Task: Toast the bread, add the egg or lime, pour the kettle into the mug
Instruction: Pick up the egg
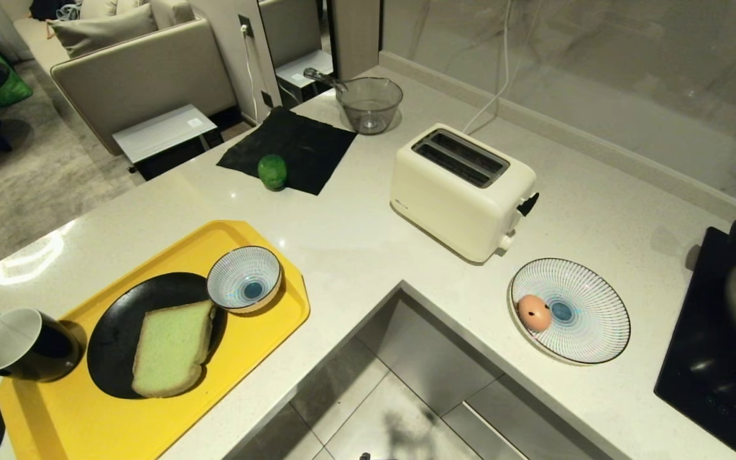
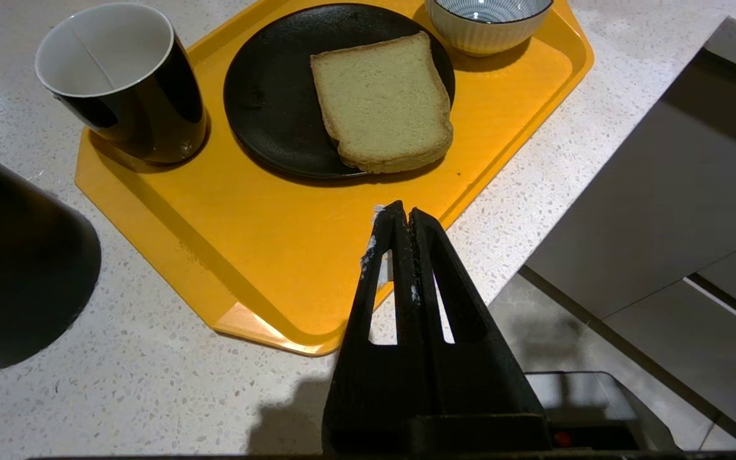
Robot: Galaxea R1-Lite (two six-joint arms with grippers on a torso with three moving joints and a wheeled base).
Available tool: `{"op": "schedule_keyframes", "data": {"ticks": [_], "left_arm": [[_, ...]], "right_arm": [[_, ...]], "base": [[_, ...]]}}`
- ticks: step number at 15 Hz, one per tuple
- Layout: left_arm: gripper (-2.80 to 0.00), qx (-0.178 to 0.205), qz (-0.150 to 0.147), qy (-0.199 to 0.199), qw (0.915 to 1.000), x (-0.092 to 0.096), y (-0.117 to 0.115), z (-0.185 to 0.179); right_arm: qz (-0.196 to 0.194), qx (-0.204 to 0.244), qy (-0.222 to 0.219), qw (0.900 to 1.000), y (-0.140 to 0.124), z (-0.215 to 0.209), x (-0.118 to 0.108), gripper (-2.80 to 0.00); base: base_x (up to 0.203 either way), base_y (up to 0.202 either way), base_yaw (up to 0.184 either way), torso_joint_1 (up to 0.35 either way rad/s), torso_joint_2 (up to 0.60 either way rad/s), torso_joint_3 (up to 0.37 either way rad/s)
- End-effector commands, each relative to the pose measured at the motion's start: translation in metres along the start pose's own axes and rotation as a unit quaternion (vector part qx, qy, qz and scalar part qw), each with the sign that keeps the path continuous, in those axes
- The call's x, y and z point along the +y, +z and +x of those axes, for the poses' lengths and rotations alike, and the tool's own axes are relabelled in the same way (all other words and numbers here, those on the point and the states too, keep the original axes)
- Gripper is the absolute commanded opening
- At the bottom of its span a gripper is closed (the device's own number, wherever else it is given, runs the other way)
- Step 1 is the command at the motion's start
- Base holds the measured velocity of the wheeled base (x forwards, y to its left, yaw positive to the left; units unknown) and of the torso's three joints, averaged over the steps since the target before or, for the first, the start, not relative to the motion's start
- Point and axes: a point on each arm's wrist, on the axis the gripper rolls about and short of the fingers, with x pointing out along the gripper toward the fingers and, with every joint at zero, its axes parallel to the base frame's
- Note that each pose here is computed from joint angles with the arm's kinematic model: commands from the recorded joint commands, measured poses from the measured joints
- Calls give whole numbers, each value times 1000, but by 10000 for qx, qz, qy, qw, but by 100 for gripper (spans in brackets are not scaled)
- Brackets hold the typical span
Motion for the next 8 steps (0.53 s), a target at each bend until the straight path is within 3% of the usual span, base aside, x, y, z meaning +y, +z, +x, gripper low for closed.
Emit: {"op": "schedule_keyframes", "data": {"ticks": [1, 4, 6, 8], "left_arm": [[-280, -4, -5, 4, 10000, 0, 0, 0], [-280, -4, -5, 5, 10000, 0, 0, 0], [-280, -4, -5, 4, 10000, 0, 0, 0], [-280, -4, -5, 4, 10000, 0, 0, 0]], "right_arm": [[-8, 107, -2, 9999, -6, 1, 0, -280], [-5, -23, -102, 9999, 12, -1, -1, -280], [82, 112, -291, 9995, 48, 2, -3, -280], [345, 552, -394, 9971, 97, 26, -5, -280]], "base": [[0, 0, 0, 0, 0, 0], [0, 0, 0, 0, 0, 0], [0, 0, 0, 0, 0, 0], [0, 0, 0, 0, 0, 0]]}}
